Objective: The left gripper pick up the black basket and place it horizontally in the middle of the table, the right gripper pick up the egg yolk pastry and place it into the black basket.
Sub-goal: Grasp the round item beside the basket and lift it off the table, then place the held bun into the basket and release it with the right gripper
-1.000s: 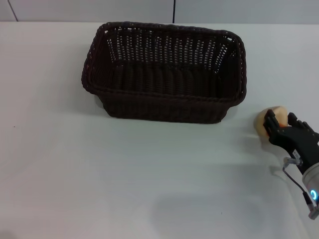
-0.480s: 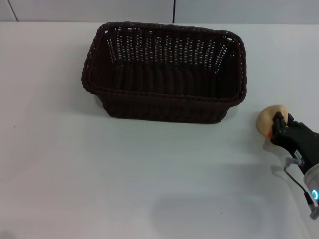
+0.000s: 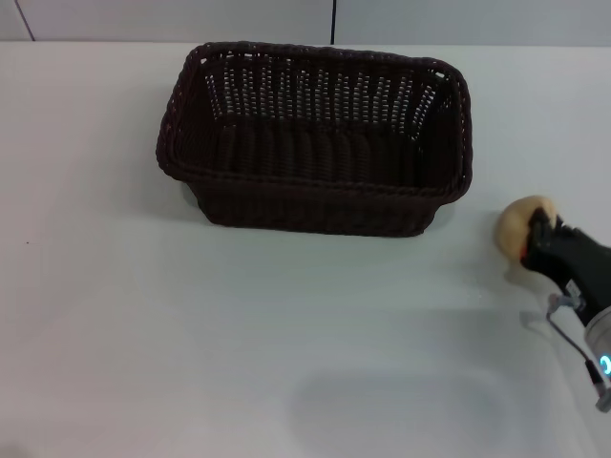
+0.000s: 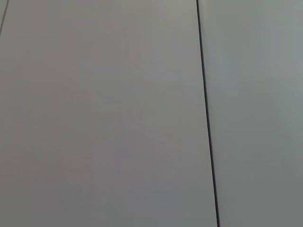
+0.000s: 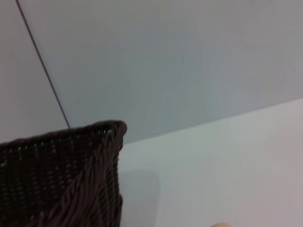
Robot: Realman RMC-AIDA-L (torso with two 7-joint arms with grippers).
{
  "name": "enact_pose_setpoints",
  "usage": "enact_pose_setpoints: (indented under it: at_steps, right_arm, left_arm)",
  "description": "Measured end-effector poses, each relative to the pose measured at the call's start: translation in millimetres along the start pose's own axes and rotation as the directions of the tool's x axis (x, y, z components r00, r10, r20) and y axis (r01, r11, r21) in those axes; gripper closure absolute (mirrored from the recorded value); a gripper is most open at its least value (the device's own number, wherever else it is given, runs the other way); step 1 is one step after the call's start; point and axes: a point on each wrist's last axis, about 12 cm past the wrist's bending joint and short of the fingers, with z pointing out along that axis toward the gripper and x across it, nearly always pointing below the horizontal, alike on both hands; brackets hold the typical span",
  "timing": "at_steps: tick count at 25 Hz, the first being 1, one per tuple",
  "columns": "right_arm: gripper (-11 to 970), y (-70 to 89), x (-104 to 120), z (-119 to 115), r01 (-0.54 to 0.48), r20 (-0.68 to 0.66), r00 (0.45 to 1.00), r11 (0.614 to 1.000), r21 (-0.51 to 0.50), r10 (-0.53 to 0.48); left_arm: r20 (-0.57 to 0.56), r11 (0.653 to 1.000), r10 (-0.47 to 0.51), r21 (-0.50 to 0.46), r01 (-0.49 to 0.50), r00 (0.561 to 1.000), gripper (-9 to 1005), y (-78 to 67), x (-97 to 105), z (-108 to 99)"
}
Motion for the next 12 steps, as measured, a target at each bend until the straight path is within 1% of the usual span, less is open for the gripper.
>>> enact_pose_setpoints:
  at_steps: [1,2,5,12]
  right_arm:
    - [846,-1.7,-4.6,0.3,0.008,0.017,1.000,1.000,0.007,-0.008]
    - [850,-1.7,-4.6,0.3,0.008,0.017,1.000,1.000,0.007,-0.008]
    - [862,-4.6,-13.7,0.5,0.044,0.051,0.998,0.999,0.028,-0.046]
    - [888,-9.6,-40.4,4.7,0.091,0.136,0.986,0.994,0.066,-0.099]
  left_arm:
    - [0.000,1.000,0.000,0.000,0.000,1.000,620,0.1,0.0,0.0]
    - [0.000,1.000,0.000,0.000,0.000,1.000,620,0.1,0.0,0.0]
    - [0.001,1.000,0.000,-0.001,0.000,1.000,620,0.3,-0.2,0.1]
    - [0.005,1.000,-0.004,-0.007,0.005,1.000,620,0.7,-0.4,0.0]
